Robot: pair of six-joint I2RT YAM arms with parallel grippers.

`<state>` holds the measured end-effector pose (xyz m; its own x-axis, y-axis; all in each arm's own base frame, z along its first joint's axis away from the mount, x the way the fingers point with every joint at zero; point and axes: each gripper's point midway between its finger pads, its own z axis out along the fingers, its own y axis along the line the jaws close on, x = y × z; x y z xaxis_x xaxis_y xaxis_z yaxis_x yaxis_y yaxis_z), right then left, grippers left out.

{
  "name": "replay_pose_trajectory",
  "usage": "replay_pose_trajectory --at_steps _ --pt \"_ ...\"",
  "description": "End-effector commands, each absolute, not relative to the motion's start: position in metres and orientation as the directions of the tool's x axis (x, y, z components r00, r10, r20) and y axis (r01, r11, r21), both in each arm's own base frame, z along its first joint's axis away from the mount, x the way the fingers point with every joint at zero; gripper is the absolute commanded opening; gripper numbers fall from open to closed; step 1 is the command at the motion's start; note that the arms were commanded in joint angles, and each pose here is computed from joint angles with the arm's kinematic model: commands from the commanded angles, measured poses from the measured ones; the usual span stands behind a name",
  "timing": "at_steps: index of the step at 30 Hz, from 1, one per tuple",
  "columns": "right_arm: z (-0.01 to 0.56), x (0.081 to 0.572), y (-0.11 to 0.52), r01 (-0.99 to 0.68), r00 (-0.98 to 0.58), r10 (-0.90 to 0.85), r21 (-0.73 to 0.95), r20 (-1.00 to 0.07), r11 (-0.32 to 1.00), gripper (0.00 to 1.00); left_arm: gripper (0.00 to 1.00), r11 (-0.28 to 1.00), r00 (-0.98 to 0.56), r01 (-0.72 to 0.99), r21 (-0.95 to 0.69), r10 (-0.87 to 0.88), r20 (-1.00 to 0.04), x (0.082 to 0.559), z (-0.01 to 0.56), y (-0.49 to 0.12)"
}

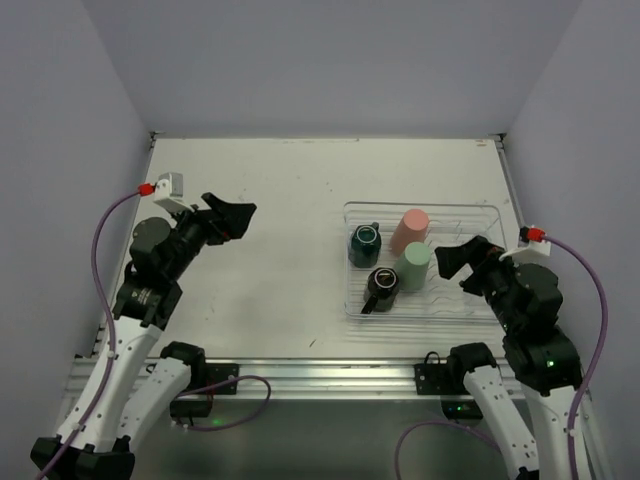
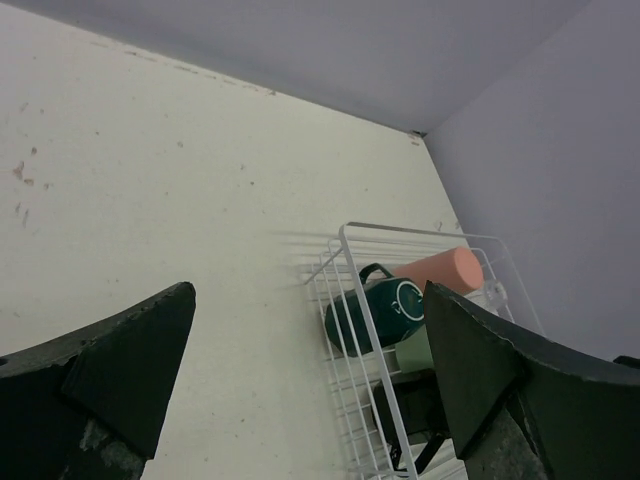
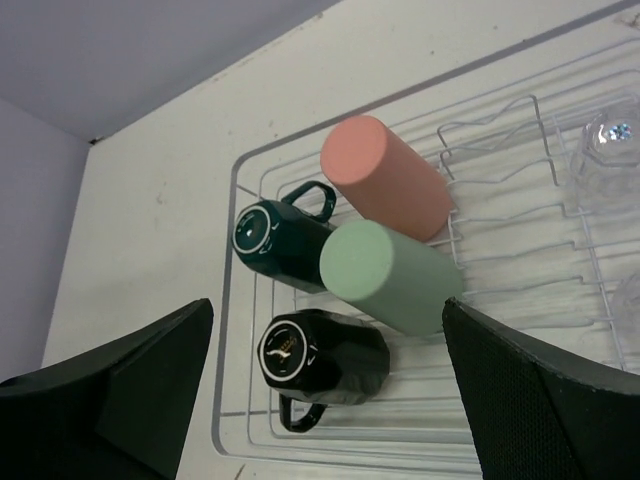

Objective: Unload the cups from the dish rack

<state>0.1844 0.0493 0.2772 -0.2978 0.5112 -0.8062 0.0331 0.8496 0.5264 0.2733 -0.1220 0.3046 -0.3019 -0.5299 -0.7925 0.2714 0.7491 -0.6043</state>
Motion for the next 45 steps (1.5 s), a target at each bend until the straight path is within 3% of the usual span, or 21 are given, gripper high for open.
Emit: replay_pose_trajectory --at_steps 1,3,6,11,16,25,33,45 --pt "0.28 0.182 0.053 0.025 -0.341 0.487 0.51 -0.804 0.86 0.99 1.0 0.776 -0.307 0.265 -0.573 -0.495 -0.813 0.274 0.306 -0.119" --pt "0.29 0.179 0.073 -0.092 -0.362 0.488 0.551 -0.794 0.829 0.99 1.0 0.775 -0.328 0.262 -0.575 -0.489 -0.808 0.276 0.301 -0.121" --pt "0.294 0.18 0.081 -0.133 -0.347 0.519 0.589 -0.781 0.797 0.99 1.0 0.771 -0.355 0.261 -0.58 -0.482 -0.801 0.278 0.294 -0.124" --pt "0.275 0.195 0.064 0.028 -0.46 0.444 0.487 -0.769 0.873 0.99 1.0 0.761 -0.402 0.272 -0.589 -0.466 -0.788 0.279 0.283 -0.131" --pt "0.245 0.216 0.074 0.092 -0.642 0.387 0.435 -0.662 0.896 0.99 1.0 0.774 -0.431 0.246 -0.583 -0.451 -0.781 0.283 0.274 -0.131" --pt "0.224 0.229 0.055 0.258 -0.667 0.373 0.269 -0.645 0.928 0.99 1.0 0.799 -0.453 0.201 -0.567 -0.437 -0.777 0.285 0.266 -0.126" --pt "0.196 0.246 0.072 0.246 -0.768 0.286 0.149 -0.573 0.958 0.99 1.0 0.788 -0.474 0.209 -0.579 -0.436 -0.765 0.286 0.261 -0.13" --pt "0.177 0.267 0.093 0.193 -0.816 0.223 0.112 -0.534 0.975 0.99 0.99 0.774 -0.491 0.221 -0.593 -0.437 -0.753 0.285 0.258 -0.135"
